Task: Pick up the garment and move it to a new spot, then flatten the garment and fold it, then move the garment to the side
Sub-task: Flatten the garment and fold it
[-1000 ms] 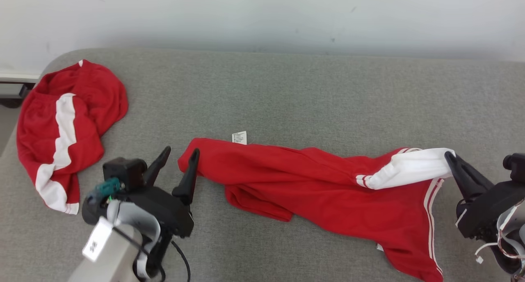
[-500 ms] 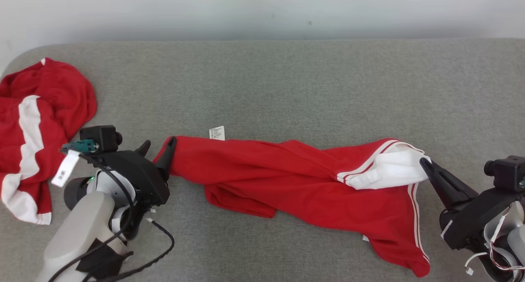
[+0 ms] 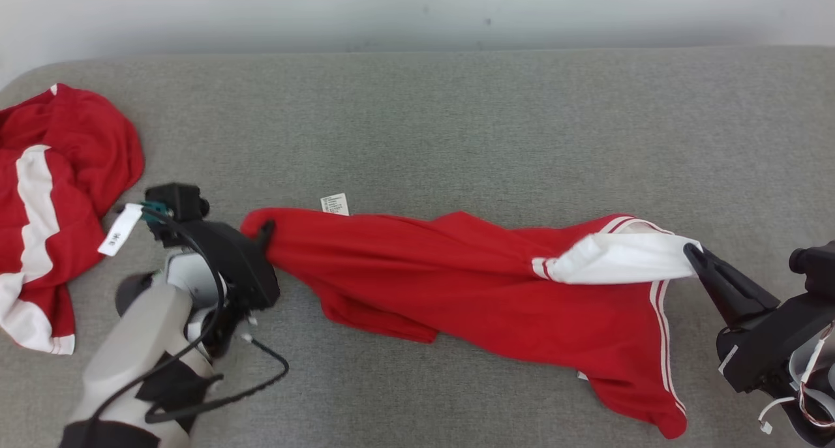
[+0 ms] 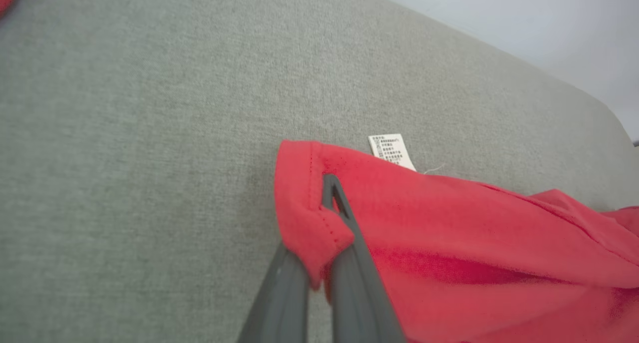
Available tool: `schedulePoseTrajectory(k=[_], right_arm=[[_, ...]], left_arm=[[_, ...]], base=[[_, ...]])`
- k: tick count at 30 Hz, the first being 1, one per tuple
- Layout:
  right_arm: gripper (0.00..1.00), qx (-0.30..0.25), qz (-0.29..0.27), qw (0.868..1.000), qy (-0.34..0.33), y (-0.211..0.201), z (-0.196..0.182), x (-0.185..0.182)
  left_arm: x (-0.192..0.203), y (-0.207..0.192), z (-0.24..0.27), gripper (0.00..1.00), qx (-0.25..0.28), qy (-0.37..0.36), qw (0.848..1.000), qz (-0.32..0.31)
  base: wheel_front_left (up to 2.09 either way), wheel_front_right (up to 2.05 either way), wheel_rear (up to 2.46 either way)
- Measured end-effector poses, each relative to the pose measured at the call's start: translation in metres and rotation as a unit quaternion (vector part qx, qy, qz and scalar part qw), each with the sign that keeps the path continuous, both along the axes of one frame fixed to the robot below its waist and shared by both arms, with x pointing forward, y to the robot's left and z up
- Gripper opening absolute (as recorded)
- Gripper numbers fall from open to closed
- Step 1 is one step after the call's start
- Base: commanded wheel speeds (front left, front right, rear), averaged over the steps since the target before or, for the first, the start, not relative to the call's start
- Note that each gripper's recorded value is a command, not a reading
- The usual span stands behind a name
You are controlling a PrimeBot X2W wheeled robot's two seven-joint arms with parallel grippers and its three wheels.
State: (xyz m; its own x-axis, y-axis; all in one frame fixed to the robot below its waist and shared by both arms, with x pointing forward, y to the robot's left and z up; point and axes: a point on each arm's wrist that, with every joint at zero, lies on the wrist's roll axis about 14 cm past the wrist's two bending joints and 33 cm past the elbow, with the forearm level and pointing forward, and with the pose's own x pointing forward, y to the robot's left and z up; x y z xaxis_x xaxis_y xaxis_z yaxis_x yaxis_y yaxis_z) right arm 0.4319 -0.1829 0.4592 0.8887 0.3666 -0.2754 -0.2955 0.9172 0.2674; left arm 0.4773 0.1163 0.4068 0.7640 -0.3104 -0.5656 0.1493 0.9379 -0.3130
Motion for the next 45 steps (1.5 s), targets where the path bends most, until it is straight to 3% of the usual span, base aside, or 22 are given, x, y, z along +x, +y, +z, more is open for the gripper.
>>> schedulePoseTrajectory(k=[5,9,17,25,26,27,28,33,45], right_arm=[[0.0,0.0,0.007,1.0,-0.024,0.006,0.009,0.008],[0.0,0.004,0.012,0.999,-0.039,0.012,0.016,0.012],[0.0,0.006,0.019,0.999,-0.043,0.019,0.016,0.008],[0.0,0.008,0.027,0.999,-0.046,0.027,0.018,0.002],[0.0,0.008,0.028,0.999,-0.044,0.027,0.017,0.001],[0.0,0.007,0.029,0.999,-0.044,0.028,0.017,0.0],[0.0,0.008,0.03,0.998,-0.046,0.029,0.018,0.0],[0.0,0.006,0.029,0.998,-0.048,0.028,0.02,-0.001],[0.0,0.003,0.034,0.998,-0.046,0.03,0.019,-0.006]], left_arm=[[0.027,0.023,0.044,0.0,0.016,-0.108,0.994,0.033],[0.019,0.02,0.054,0.0,0.013,-0.151,0.988,0.031],[-0.056,0.001,0.005,0.0,-0.001,-0.113,0.994,-0.011],[-0.1,0.003,-0.015,0.0,-0.009,-0.085,0.996,-0.015],[-0.102,0.005,-0.015,0.1,-0.007,-0.086,0.996,-0.013],[-0.103,0.008,-0.015,0.84,-0.006,-0.086,0.996,-0.011],[-0.104,0.009,-0.014,1.0,-0.008,-0.087,0.996,-0.008],[-0.101,0.008,0.0,1.0,-0.021,-0.109,0.994,-0.001],[-0.069,0.037,0.037,1.0,0.009,-0.155,0.987,0.025]], base=[[0.0,0.0,0.0],[0.0,0.0,0.0],[0.0,0.0,0.0],[0.0,0.0,0.0],[0.0,0.0,0.0],[0.0,0.0,0.0],[0.0,0.0,0.0],[0.0,0.0,0.0],[0.0,0.0,0.0]])
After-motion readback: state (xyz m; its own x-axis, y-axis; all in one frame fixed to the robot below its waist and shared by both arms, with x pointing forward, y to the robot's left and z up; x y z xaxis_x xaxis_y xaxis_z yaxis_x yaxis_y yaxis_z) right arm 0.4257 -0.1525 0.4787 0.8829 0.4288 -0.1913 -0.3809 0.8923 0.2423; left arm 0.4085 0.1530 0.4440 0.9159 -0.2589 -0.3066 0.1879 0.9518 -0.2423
